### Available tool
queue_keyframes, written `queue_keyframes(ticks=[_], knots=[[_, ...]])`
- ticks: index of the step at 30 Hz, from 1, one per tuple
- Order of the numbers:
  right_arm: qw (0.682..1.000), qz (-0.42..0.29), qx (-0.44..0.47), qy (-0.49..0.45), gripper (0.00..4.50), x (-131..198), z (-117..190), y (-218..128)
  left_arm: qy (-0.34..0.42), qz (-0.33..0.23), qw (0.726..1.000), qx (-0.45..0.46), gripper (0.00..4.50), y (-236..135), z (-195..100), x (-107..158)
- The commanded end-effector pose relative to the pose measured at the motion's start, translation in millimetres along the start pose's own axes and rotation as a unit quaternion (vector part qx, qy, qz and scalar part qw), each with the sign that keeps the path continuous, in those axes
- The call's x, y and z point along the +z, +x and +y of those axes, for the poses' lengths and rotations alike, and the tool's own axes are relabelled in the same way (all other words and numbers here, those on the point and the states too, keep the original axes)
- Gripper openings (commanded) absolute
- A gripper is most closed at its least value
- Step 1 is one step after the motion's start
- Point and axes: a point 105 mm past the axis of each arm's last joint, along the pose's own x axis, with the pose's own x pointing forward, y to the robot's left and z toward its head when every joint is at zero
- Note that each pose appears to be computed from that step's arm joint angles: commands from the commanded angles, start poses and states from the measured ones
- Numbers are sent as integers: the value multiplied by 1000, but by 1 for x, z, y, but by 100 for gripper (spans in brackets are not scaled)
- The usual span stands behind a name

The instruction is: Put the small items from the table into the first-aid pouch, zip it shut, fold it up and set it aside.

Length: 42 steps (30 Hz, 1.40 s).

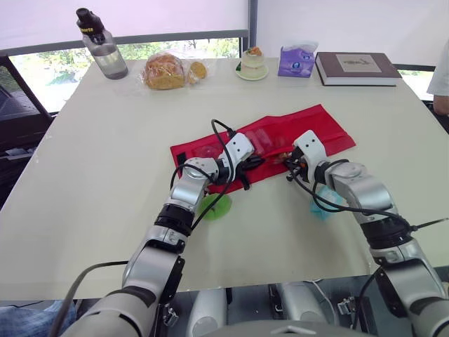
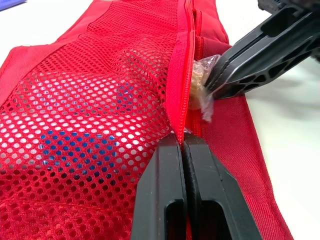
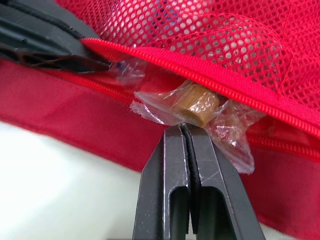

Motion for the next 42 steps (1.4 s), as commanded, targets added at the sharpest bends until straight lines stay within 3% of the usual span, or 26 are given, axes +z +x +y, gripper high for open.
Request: queue_keyframes(ticks=[1,12,20,27,35,42], knots=[[999,-35,-20,-12,6,19,-7,1,9,-6,1000,-10,0,-1,-4,4],[995,-53,-69,-44,6,34,-17,16,9,1,1000,-22,0,-2,-11,-2],[990,-119,-66,-36,6,53,-6,21,10,2,1000,-22,0,-3,-11,-3],[991,-119,-54,-35,6,45,-5,16,10,5,1000,-20,0,-3,-9,-4],[990,-136,-9,-47,6,39,1,-17,19,14,1000,0,0,-12,7,-6],[972,-219,51,-63,6,47,9,-86,53,50,997,-3,0,-42,29,-14]])
